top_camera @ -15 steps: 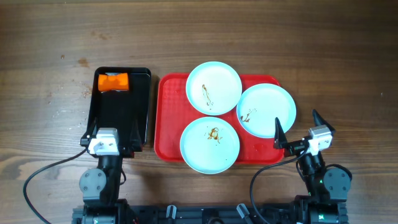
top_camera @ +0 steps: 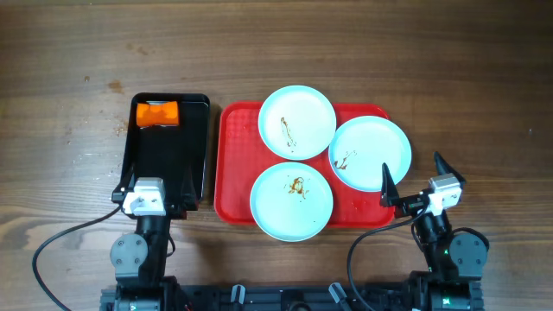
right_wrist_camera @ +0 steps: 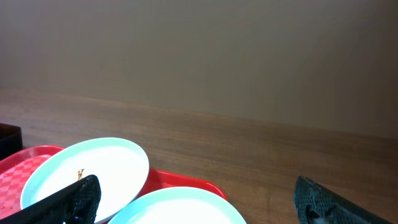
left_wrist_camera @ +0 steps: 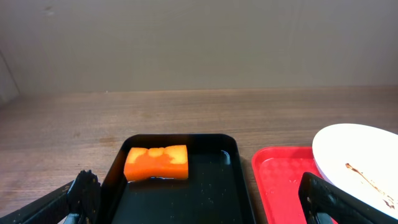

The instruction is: Clean dirty plates on tray and stack at the side

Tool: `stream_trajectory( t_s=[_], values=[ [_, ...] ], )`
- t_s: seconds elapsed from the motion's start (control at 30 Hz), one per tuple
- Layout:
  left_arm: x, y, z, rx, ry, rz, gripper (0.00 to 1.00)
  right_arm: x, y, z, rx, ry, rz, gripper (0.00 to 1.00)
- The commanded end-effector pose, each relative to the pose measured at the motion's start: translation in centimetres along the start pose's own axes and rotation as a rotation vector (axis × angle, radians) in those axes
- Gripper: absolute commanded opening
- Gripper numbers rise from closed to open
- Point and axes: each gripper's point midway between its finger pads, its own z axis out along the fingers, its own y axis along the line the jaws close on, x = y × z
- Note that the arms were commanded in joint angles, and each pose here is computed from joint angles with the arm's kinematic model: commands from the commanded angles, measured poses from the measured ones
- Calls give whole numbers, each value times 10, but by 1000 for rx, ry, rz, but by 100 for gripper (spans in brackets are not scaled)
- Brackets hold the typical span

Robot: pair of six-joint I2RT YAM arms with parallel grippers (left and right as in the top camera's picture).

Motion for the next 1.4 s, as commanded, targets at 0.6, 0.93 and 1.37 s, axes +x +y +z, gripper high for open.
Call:
stream_trajectory(
  t_s=[0.6,0.93,1.37],
  values=[
    [2,-2,0,13,5,19,100,1,3,1,-16,5,8,100],
    [-2,-30,-5,174,81,-170,100,1,3,1,-16,5,8,100],
    [-69,-28,42,108,870,-263,100,1,3,1,-16,5,7,100]
  ],
)
